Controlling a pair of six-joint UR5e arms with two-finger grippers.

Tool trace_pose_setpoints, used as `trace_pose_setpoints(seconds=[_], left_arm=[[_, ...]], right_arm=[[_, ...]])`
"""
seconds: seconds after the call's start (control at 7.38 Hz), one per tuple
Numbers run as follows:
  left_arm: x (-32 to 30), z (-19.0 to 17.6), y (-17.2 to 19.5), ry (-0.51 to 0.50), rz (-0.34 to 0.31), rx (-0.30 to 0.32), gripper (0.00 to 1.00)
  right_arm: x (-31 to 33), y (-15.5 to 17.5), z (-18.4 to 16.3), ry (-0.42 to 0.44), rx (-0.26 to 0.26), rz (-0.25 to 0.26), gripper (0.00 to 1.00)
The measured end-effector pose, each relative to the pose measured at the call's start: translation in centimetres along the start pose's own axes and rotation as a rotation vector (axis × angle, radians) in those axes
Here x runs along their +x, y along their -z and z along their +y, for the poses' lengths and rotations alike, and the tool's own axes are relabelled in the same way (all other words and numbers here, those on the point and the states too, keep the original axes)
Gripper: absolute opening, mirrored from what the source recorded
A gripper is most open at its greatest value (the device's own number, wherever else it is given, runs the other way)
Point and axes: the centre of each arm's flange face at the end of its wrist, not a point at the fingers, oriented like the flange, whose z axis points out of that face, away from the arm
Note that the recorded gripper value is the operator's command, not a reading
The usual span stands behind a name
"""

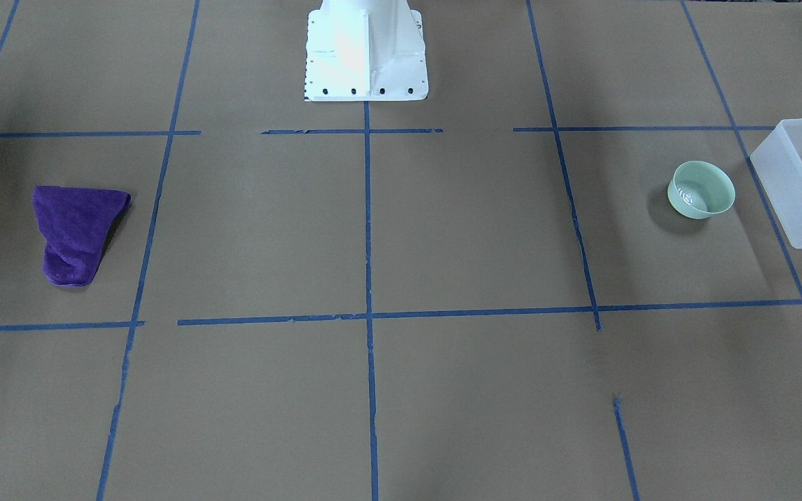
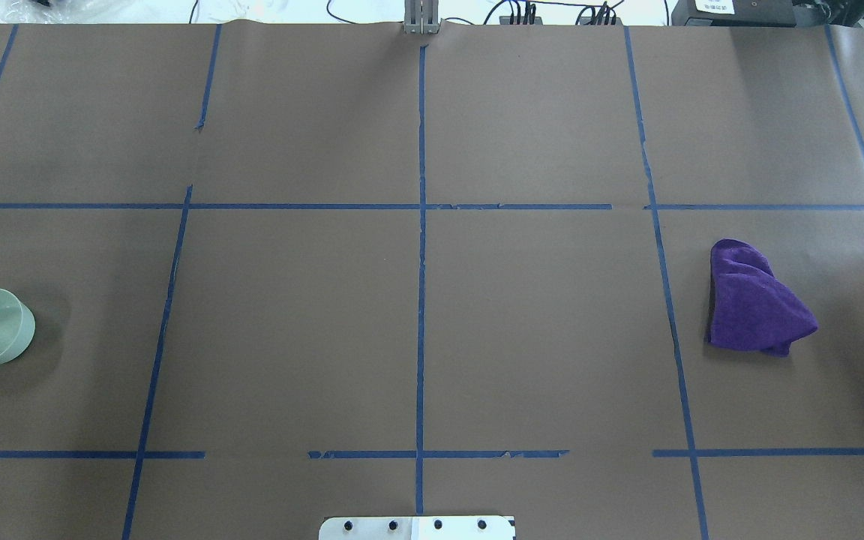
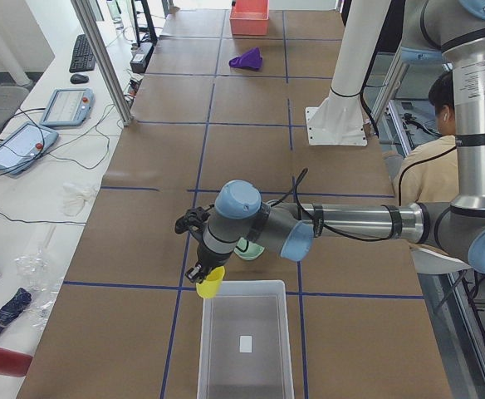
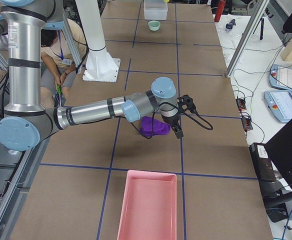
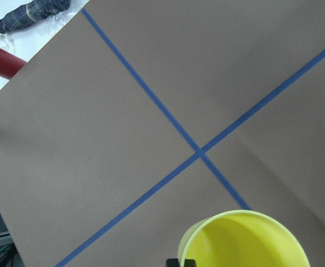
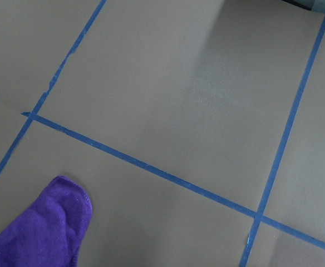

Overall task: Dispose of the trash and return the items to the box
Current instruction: 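Lift the yellow cup with the left gripper and carry it into the clear box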

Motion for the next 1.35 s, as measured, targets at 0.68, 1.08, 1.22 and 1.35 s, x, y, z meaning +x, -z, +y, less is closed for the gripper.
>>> trace_pose_setpoints(seconds=[0.68,1.08,1.22,1.35], left_arm=[[4.5,10.4,-4.1,0.166,0.098,0.138,0.0],[6.5,13.3,-7.4,0.131,0.183,0.075,0.0],[6.8,14.0,-7.8,0.115,0.204,0.067,0.0],[7.3,14.3,-8.0,0.104,0.235,0.066,0.05]], right_arm=[[-0.1,-0.1,0.0,0.002,-0.002,-0.001,1.0],[0.0,-0.2,0.0,0.001,-0.003,0.0,1.0],[-0.1,-0.2,0.0,0.002,-0.003,0.0,1.0],[-0.1,-0.2,0.0,0.002,-0.004,-0.001,1.0]])
